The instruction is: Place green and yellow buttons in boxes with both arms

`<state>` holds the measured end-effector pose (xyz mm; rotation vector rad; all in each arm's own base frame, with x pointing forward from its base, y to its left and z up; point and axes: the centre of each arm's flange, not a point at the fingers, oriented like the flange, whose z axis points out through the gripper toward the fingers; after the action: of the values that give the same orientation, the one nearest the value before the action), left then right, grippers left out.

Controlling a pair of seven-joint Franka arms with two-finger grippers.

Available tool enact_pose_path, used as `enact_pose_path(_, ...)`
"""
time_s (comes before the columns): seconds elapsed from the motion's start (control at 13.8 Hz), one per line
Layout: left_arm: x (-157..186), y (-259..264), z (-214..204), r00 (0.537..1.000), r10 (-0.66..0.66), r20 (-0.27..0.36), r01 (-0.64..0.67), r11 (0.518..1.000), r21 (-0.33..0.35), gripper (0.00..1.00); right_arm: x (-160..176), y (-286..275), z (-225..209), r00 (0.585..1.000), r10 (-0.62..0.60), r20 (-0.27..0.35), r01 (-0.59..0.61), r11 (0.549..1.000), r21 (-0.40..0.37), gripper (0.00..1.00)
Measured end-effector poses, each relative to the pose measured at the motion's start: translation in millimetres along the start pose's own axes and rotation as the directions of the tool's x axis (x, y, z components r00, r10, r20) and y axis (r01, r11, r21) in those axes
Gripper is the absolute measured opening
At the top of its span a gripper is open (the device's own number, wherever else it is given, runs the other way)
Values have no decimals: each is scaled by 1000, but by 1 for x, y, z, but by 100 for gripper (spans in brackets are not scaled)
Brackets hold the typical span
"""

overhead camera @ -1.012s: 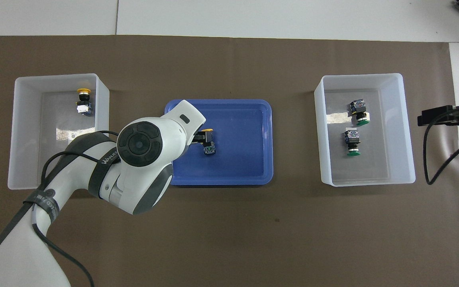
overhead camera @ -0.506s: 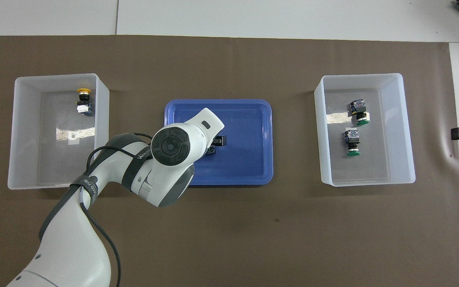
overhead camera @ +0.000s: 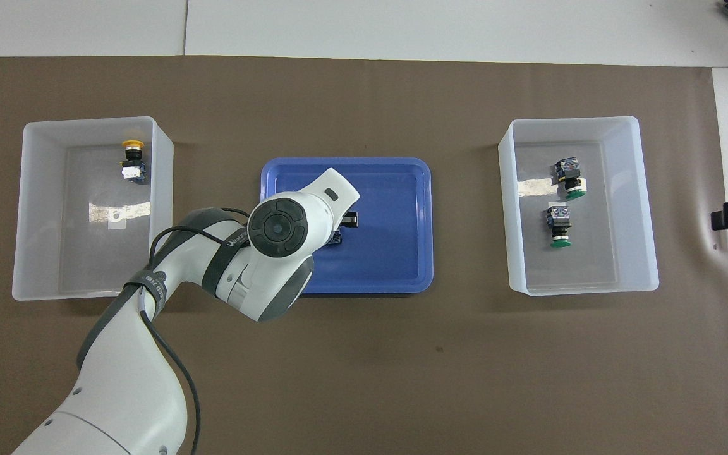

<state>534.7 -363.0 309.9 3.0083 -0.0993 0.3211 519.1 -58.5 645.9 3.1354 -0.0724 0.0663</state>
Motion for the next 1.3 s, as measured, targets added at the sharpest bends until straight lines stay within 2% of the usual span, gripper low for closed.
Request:
enact_pose_path(0.14, 1, -2, 0, 1000, -1, -2, 1, 1000, 3, 33, 2, -1, 1, 1000, -4, 3, 4, 1000, -13, 100)
enact_pose_path(0.43, 7, -3, -18, 1000, -5, 5, 5, 1000, 15, 33, 4, -6, 4, 1000, -15, 7, 15, 1000, -13, 100)
enact_pose_path(0.72, 23, -33, -105, 1000, -22, 10, 21, 998, 56, 33, 4, -5, 4, 1000, -14, 7, 14, 1000, -13, 100)
enact_pose_path(1.01, 51, -122, -167, 1000, 5, 7, -5, 995, 101, 33, 4, -6, 4, 1000, -16, 7, 16, 1000, -13, 100)
enact_pose_path(1.3, 78, -223, -174, 998, 57, -24, -53, 990, 128, 33, 4, -8, 4, 1000, -19, 7, 20, 1000, -13, 100)
